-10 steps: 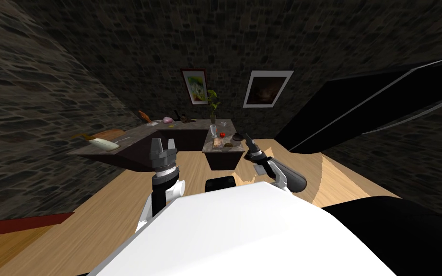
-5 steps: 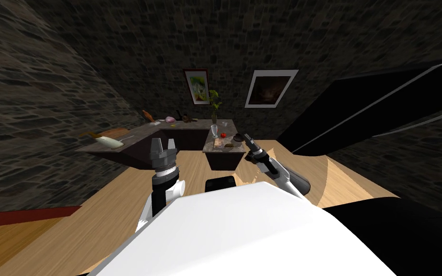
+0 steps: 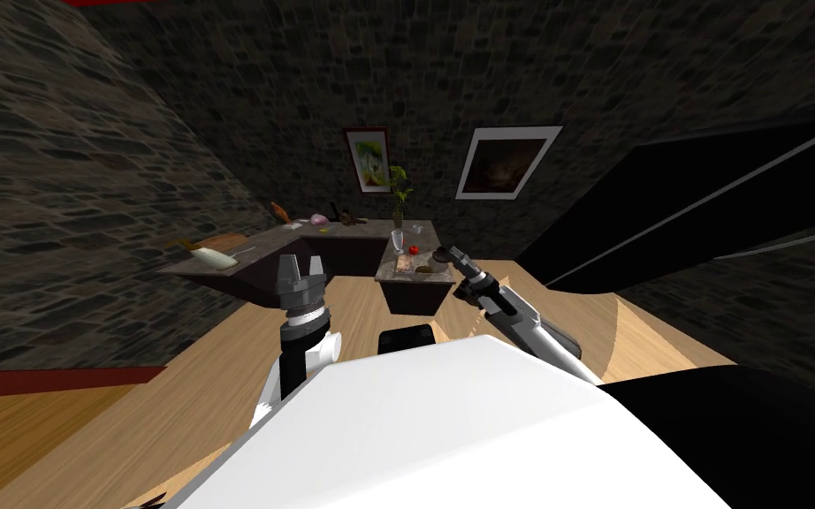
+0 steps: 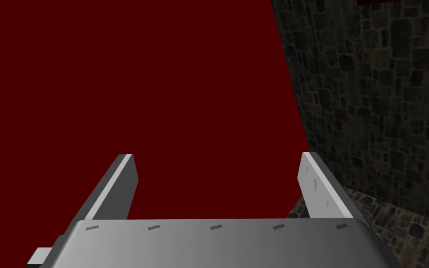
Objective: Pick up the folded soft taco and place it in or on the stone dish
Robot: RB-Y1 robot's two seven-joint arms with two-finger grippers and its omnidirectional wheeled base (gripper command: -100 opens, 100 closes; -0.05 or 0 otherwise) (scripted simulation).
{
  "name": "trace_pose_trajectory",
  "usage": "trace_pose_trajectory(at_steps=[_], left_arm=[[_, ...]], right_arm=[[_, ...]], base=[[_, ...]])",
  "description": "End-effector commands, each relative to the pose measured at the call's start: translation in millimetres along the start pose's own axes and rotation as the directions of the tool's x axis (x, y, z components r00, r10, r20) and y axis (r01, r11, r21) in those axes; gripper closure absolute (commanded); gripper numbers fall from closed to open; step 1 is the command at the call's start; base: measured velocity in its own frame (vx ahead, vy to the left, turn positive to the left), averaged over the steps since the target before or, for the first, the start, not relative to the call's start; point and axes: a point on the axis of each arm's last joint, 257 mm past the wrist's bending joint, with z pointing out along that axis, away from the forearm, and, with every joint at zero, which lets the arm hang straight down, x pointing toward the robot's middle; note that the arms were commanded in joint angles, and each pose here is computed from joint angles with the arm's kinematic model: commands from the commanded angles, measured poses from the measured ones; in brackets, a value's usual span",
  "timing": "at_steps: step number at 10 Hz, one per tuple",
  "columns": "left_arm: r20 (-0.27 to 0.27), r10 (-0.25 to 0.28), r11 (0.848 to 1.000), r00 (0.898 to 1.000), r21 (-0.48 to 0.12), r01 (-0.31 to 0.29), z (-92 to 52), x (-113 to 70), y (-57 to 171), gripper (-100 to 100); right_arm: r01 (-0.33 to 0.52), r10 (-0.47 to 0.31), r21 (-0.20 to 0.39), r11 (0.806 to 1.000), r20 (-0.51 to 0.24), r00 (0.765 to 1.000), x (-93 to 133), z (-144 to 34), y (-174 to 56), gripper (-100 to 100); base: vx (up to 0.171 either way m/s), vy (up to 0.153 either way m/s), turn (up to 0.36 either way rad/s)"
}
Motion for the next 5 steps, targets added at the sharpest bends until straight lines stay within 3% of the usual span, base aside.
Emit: trace_pose_trajectory(at_steps=[1,5], left_arm=[[0.0,0.0,1.0,1.0,0.0,0.0,0.0,0.0,0,0],[0.0,0.0,1.0,1.0,0.0,0.0,0.0,0.0,0,0]], right_arm=[[0.047,-0.047,-0.013,0.999,-0.047,0.998,3,-1.6,-10,-100],[0.129,-0.134,-0.041,0.991,-0.142,0.981,9,-7.2,-26,-100]], base=[[0.007,-0.011,0.085],[0.006,-0.008,0.083]])
